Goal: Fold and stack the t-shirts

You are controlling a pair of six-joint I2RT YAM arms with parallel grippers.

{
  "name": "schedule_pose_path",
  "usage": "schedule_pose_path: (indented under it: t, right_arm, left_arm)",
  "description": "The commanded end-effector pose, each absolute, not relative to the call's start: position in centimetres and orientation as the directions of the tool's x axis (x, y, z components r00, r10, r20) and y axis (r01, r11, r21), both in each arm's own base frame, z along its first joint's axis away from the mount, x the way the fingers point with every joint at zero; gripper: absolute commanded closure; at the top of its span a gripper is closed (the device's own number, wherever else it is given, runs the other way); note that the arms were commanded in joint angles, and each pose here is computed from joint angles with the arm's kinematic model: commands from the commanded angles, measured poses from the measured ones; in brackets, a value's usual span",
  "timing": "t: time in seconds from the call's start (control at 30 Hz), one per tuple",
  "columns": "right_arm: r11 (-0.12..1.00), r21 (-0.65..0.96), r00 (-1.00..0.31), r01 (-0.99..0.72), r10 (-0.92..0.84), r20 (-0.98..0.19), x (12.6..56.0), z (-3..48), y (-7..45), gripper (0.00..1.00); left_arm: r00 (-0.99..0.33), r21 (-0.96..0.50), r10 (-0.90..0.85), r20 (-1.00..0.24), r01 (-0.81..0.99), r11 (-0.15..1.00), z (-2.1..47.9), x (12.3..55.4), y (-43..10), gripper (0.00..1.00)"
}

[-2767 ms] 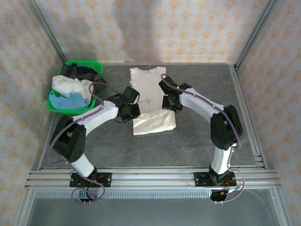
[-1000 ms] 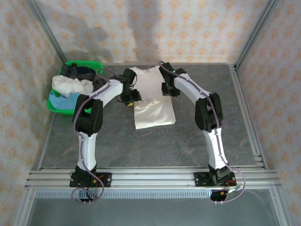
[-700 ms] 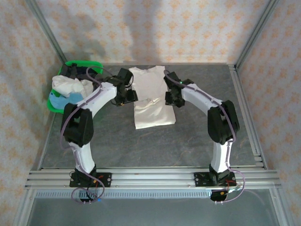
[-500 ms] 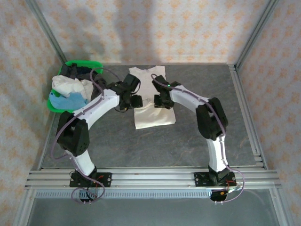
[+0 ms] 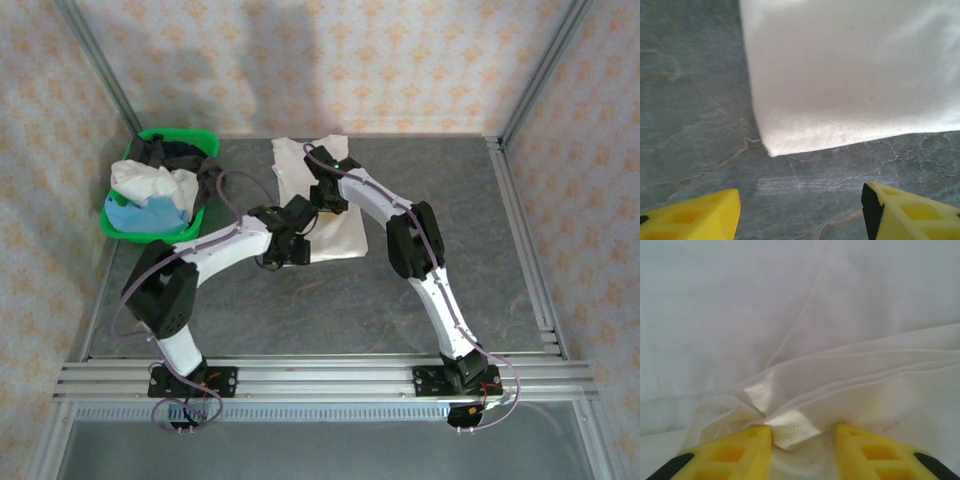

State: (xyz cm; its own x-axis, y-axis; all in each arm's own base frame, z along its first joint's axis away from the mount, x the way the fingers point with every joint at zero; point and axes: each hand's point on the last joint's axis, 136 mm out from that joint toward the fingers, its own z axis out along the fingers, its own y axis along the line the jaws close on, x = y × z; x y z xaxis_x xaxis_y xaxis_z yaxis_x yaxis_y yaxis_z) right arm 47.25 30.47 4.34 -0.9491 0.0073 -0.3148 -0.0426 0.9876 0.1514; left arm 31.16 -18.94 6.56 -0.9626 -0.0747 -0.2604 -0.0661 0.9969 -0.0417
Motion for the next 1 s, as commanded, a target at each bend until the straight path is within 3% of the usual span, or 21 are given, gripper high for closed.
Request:
schedule_pose_path:
  t: [0.0, 0.1, 0.17, 0.23, 0.37, 0.63, 0.97]
  right_arm:
    - [0.997, 0.078, -0.957, -0.010, 0.013, -0.291, 46.5, 4.9, 28.5, 0.62]
    - [0.995, 0.099, -0.941, -0.011, 0.023, -0.337, 46.1, 7.5, 28.0, 0.60]
    - [0.995, 0.096, -0.934, -0.006, 0.029, -0.356, 45.2, 8.5, 27.1, 0.60]
    - [0.995, 0.095, -0.935, 0.003, 0.037, -0.352, 44.0, 8.3, 26.2, 0.59]
    - [0.993, 0.120, -0.947, 0.014, 0.052, -0.318, 40.6, 6.6, 24.8, 0.59]
    - [0.993, 0.104, -0.969, 0.048, 0.071, -0.237, 33.9, 2.3, 21.2, 0.60]
    - [0.997, 0.052, -0.977, 0.059, 0.068, -0.201, 30.5, 0.6, 18.6, 0.62]
  left_arm:
    - [-0.959, 0.003, -0.105, -0.263, -0.110, 0.994, 5.0, 32.0, -18.1, 0.35]
    - [-0.966, 0.001, -0.116, -0.233, -0.120, 0.993, 3.8, 32.1, -18.0, 0.40]
    - [-0.970, 0.000, -0.132, -0.202, -0.135, 0.991, 2.8, 31.9, -17.7, 0.51]
    - [-0.972, -0.019, -0.152, -0.178, -0.151, 0.988, 2.0, 31.5, -17.4, 0.59]
    - [-0.973, -0.060, -0.168, -0.156, -0.160, 0.985, 1.6, 30.6, -17.3, 0.66]
    - [-0.969, -0.090, -0.176, -0.173, -0.163, 0.983, 3.9, 30.0, -17.1, 0.62]
    - [-0.976, -0.009, -0.104, -0.191, -0.104, 0.995, 3.6, 36.5, -18.8, 0.62]
